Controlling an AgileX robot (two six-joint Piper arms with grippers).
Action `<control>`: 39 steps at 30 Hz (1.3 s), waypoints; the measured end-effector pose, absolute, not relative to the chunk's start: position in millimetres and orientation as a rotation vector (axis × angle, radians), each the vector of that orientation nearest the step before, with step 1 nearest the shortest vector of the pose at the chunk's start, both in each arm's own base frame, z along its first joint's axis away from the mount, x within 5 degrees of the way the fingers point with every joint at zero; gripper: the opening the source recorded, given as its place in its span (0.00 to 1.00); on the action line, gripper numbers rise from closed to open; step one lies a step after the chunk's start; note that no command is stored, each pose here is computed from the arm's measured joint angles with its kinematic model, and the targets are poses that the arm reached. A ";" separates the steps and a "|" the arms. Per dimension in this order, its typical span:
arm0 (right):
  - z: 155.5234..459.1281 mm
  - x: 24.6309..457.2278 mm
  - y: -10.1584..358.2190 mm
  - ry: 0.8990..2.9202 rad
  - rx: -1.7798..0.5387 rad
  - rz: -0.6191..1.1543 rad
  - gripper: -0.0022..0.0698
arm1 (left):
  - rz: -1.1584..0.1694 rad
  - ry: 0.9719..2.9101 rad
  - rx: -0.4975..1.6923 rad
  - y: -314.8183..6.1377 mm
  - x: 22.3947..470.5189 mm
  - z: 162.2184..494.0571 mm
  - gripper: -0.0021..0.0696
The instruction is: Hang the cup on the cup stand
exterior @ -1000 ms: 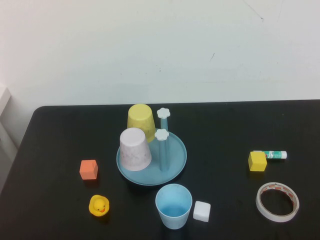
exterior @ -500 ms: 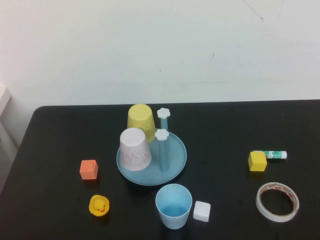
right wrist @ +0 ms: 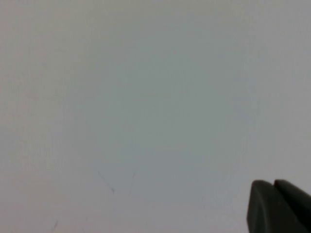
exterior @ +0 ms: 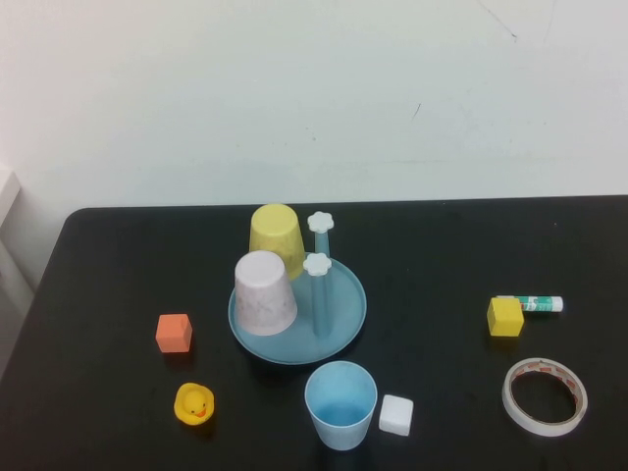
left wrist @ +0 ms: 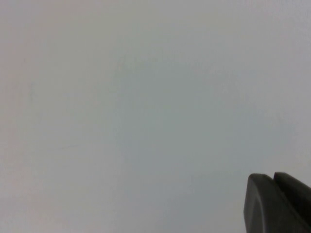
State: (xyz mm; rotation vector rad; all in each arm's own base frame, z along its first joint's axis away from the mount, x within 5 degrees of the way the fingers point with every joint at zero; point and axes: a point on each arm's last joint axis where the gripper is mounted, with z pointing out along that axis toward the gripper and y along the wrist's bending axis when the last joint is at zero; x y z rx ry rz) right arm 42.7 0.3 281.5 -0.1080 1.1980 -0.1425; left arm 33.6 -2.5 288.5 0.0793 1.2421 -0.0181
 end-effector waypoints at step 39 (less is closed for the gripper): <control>166.9 304.8 218.2 2.213 -1.279 0.372 0.58 | -0.035 1.813 0.062 -3.8 69.3 266.9 0.03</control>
